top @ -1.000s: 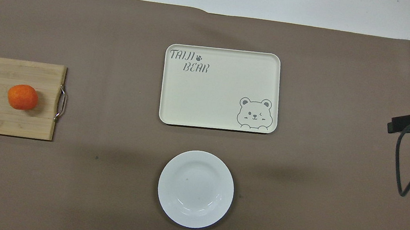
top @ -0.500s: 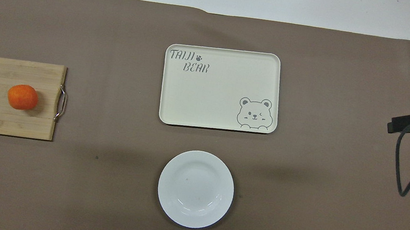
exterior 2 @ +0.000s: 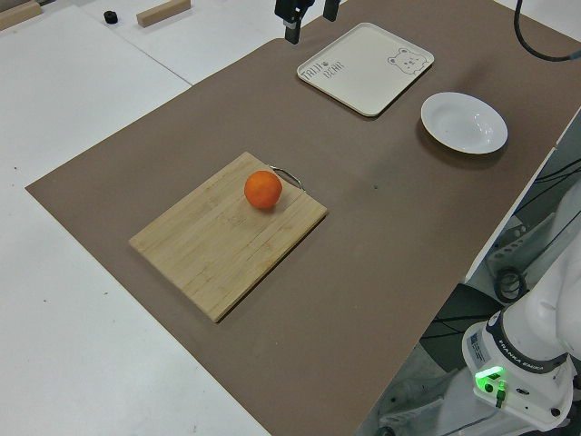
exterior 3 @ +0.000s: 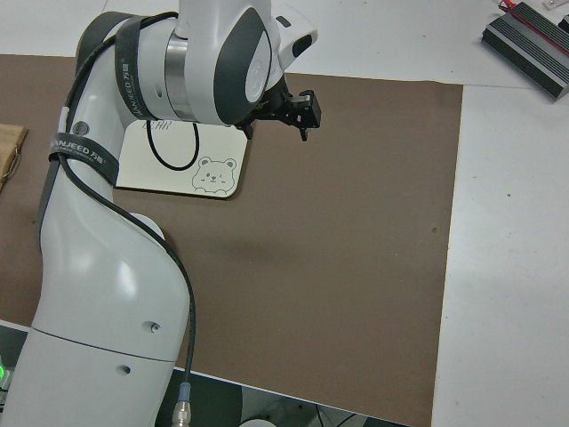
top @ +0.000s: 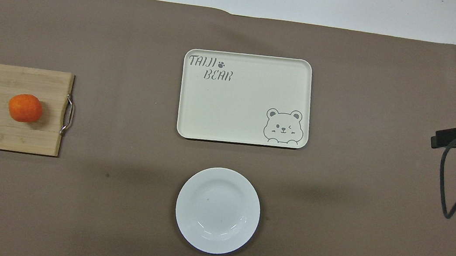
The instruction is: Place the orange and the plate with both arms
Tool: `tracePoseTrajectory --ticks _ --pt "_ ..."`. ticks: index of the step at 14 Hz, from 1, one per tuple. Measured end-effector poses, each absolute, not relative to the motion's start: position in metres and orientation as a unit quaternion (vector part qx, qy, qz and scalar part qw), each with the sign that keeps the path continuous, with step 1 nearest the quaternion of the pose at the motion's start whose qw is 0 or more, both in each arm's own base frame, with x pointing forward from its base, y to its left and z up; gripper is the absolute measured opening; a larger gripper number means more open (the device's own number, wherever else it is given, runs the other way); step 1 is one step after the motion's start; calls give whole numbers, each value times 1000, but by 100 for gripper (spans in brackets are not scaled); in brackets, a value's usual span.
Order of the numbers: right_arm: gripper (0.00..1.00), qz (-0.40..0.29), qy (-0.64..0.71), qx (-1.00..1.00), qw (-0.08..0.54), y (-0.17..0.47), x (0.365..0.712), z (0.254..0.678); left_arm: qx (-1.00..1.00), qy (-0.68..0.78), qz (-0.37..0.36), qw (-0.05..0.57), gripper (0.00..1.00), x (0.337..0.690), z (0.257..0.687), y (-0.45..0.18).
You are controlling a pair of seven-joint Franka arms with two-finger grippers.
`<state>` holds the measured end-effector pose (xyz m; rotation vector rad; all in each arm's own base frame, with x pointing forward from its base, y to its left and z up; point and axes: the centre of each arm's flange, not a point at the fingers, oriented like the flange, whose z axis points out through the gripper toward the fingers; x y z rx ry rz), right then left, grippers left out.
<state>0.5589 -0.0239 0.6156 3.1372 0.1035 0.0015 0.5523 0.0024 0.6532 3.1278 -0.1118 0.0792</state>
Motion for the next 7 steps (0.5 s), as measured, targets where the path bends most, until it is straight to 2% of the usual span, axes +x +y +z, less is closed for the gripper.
tracePoseTrajectory --ticks 4,7 --pt "100 0 33 999 1 -24 559 616 997 -57 43 4 100 566 642 10" --pt "100 0 33 999 1 -24 559 616 996 -80 50 2 100 581 613 28"
